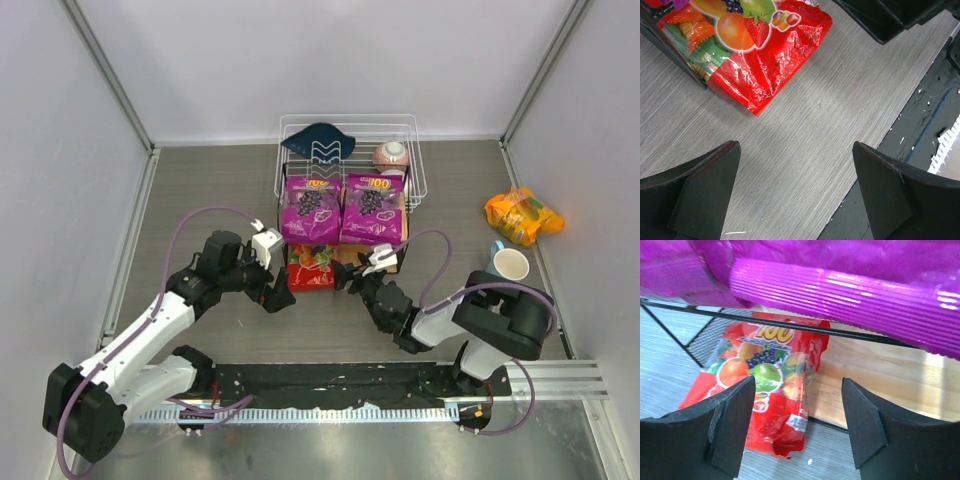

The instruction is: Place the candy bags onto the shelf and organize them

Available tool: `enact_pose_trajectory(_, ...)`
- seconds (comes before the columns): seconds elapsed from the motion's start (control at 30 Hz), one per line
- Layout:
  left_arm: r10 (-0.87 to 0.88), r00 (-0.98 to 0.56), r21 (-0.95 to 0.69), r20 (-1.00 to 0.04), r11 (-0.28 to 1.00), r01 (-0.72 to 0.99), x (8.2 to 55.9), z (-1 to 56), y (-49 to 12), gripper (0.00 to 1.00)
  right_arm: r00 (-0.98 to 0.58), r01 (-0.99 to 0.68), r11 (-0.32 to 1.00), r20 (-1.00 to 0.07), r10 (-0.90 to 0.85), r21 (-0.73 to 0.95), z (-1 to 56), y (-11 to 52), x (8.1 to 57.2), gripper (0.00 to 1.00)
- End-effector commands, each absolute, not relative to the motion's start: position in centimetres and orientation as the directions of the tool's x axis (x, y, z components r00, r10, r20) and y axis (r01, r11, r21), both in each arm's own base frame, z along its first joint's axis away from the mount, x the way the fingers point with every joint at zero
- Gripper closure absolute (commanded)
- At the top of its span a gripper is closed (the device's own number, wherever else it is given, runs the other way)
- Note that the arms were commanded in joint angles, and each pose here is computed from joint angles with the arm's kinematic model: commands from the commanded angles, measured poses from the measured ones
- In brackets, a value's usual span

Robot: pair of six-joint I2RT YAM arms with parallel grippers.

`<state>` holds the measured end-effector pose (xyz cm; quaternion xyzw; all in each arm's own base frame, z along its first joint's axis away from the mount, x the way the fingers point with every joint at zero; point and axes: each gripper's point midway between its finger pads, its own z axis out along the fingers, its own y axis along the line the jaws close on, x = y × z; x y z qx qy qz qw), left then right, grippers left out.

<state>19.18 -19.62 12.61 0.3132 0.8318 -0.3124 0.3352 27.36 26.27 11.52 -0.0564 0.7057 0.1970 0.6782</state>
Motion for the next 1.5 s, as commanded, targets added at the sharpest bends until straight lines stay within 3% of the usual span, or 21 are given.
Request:
enact_pose_trajectory(0.0,0.304,-0.530,-0.285,-0.792,0.583,0.761,19.5,14.0,-19.9,0.00,0.009,-0.393,0.831,-0.902,0.432,0.394,17.1,26.6,26.6,0.25)
enact_pose_trajectory(0.67,0.305,-0.530,-0.287,-0.791,0.581,0.762,19.4,13.8,-19.9,0.00,-0.067,-0.359,0.795,-0.863,0.501,0.489,13.5,28.0,25.4,0.24)
enact_pose_trajectory(0.9,0.305,-0.530,-0.288,-0.791,0.579,0.762,19.4,13.8,-19.9,0.00,-0.079,-0.374,0.787,-0.862,0.500,0.491,13.1,28.7,25.4,0.34)
enact_pose_trajectory(1.17,0.305,-0.527,-0.286,-0.793,0.577,0.765,19.3,13.9,-19.9,0.00,-0.085,-0.379,0.792,-0.870,0.486,0.479,12.4,29.9,25.8,0.36)
enact_pose_trajectory(1.37,0.306,-0.529,-0.287,-0.792,0.579,0.763,19.4,13.8,-19.9,0.00,-0.077,-0.366,0.805,-0.877,0.474,0.467,12.0,30.0,26.4,0.46)
enact_pose_trajectory(1.47,0.307,-0.527,-0.284,-0.793,0.578,0.765,19.3,13.8,-19.9,0.00,-0.078,-0.361,0.803,-0.873,0.481,0.474,11.9,30.0,26.7,0.66)
